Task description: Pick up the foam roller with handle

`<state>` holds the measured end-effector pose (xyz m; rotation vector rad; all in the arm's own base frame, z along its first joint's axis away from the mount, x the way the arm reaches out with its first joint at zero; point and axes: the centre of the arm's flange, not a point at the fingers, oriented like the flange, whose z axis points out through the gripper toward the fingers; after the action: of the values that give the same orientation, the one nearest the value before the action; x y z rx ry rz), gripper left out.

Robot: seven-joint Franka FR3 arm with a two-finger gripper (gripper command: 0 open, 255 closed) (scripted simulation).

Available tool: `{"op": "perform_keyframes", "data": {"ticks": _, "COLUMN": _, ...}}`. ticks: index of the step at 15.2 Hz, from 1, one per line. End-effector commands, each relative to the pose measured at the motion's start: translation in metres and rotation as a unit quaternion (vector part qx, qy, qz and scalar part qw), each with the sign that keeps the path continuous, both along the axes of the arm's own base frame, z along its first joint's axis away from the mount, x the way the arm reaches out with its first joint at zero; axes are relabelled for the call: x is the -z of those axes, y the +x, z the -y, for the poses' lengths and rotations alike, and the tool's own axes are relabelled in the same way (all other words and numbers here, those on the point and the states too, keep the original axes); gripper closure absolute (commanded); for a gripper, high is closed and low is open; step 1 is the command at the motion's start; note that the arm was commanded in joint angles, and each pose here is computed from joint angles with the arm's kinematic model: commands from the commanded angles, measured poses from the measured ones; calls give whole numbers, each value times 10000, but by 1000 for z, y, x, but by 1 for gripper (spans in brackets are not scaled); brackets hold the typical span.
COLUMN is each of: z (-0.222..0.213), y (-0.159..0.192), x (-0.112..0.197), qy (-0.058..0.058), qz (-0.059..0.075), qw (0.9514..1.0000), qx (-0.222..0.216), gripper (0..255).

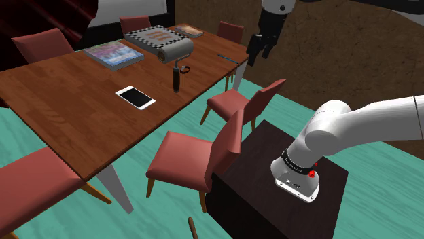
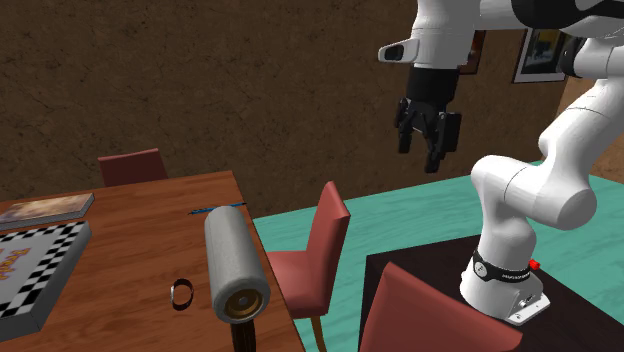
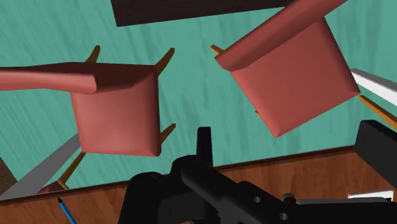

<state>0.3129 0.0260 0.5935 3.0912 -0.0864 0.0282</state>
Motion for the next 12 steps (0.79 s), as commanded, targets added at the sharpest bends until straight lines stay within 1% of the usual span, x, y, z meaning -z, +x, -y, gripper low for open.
{"op": "perform_keyframes", "data": {"ticks": 1, "z": 0, "y": 0, "x": 0, "qy": 0, "qz": 0, "qw": 10000, "qx": 0, "gripper": 0}}
{"op": "perform_keyframes", "data": {"ticks": 3, "z": -16, "y": 18, "x": 4, "qy": 66, "qz": 57, "qw": 9991, "qx": 420, "gripper": 0}}
{"op": "perform_keyframes", "data": {"ticks": 6, "z": -38, "y": 46, "x": 10, "qy": 165, "qz": 143, "qw": 9943, "qx": 1047, "gripper": 0}}
{"op": "perform_keyframes", "data": {"ticks": 9, "z": -56, "y": 78, "x": 15, "qy": 263, "qz": 228, "qw": 9853, "qx": 1670, "gripper": 0}}
{"op": "perform_keyframes", "data": {"ticks": 12, "z": -70, "y": 111, "x": 19, "qy": 360, "qz": 313, "qw": 9723, "qx": 2287, "gripper": 0}}
